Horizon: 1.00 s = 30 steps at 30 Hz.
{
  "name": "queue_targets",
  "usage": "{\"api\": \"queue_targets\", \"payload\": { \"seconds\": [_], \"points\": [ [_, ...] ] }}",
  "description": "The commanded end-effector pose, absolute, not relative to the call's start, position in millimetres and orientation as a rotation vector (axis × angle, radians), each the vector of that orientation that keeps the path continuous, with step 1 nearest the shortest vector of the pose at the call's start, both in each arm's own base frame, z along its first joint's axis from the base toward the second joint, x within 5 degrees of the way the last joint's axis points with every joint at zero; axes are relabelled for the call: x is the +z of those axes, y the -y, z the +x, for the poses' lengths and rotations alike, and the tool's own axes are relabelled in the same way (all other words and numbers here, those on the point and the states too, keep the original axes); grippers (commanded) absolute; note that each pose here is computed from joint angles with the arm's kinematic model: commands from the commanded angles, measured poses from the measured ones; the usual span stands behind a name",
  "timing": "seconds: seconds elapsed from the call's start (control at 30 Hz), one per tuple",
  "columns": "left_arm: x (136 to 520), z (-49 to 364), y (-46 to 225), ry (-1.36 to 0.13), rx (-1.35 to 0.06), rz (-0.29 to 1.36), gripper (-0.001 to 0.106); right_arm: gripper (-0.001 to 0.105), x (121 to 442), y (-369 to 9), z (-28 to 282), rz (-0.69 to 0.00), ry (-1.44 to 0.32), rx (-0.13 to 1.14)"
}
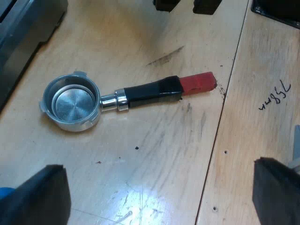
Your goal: Put the handle in the coffee machine
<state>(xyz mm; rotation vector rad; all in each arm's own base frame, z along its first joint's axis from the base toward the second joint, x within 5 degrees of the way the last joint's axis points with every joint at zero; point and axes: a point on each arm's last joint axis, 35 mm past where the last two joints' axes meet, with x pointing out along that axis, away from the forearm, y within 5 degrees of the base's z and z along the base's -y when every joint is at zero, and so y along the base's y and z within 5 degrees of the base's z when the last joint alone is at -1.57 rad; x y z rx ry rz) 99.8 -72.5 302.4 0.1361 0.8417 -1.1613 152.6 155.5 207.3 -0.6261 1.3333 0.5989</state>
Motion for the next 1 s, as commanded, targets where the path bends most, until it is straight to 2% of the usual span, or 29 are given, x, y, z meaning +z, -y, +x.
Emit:
{"api": "queue_targets", "payload": {
  "seconds": [0.03,0.43,1.0],
  "points": [
    [304.3,99.6,73.2,-0.841,-1.177,0.129,0.08,0.0,201.7,-155.0,151.4,-0.626,-1.337,0.6],
    [304.4,99.8,73.3,-0.839,-1.177,0.13,0.08,0.0,176.5,-151.7,146.6,-0.585,-1.307,0.636],
    [304.4,99.8,73.3,-0.839,-1.177,0.13,0.08,0.0,135.2,-149.3,144.4,-0.653,-1.461,0.599]
  ]
}}
